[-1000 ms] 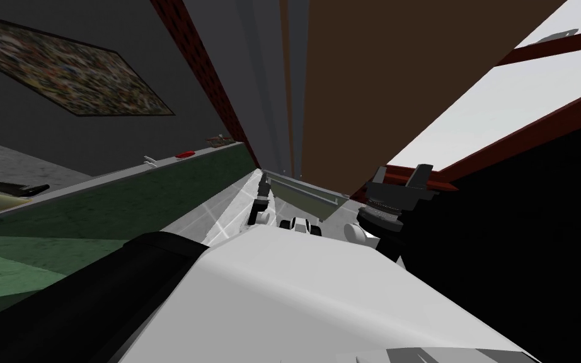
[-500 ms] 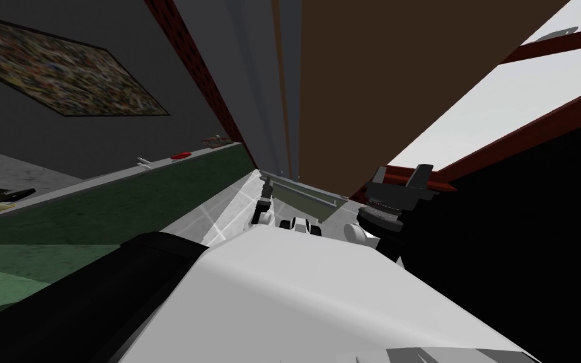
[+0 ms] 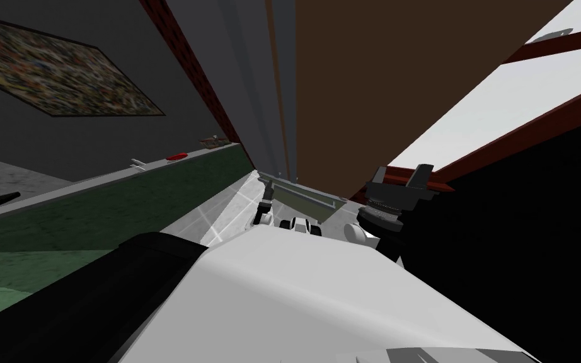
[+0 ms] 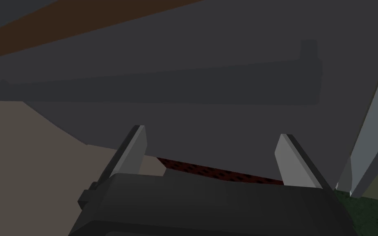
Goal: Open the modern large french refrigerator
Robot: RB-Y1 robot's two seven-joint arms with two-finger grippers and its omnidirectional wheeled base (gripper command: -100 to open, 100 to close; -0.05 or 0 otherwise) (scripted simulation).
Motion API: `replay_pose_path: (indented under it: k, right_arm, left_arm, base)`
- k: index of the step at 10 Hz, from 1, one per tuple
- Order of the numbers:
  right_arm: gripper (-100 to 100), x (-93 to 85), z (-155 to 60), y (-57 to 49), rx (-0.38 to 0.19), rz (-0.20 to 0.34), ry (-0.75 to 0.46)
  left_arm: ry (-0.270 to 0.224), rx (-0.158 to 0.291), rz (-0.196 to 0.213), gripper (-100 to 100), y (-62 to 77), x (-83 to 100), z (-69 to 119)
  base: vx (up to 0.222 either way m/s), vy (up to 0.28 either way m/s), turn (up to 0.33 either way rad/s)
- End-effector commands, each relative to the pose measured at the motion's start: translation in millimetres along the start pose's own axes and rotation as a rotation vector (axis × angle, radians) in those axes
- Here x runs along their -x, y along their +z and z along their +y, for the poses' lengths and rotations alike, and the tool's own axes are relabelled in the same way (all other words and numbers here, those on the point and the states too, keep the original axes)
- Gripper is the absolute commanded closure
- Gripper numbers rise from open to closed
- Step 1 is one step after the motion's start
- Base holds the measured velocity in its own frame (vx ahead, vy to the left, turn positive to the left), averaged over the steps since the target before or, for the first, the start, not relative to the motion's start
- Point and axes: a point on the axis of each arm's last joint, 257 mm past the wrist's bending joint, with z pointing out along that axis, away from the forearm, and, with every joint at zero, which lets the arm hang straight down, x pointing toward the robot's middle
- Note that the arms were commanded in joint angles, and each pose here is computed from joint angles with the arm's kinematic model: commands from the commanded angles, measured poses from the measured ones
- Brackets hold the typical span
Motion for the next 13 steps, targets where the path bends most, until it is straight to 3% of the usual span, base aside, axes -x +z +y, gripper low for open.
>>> replay_pose_path:
  k: [1, 13]
  right_arm:
    - [0, 0.0, 0, 0.0, 0.000, 0.000, 0.000]
    - [0, 0.0, 0, 0.0, 0.000, 0.000, 0.000]
  left_arm:
    - [0.022, 0.027, 0.020, -100, -6.4, -7.0, 22.1]
    - [0.065, 0.143, 0.078, -100, -39.8, -32.7, 97.7]
  base:
    - [0.056, -0.025, -0.039]
    - [0.037, -0.017, -0.018]
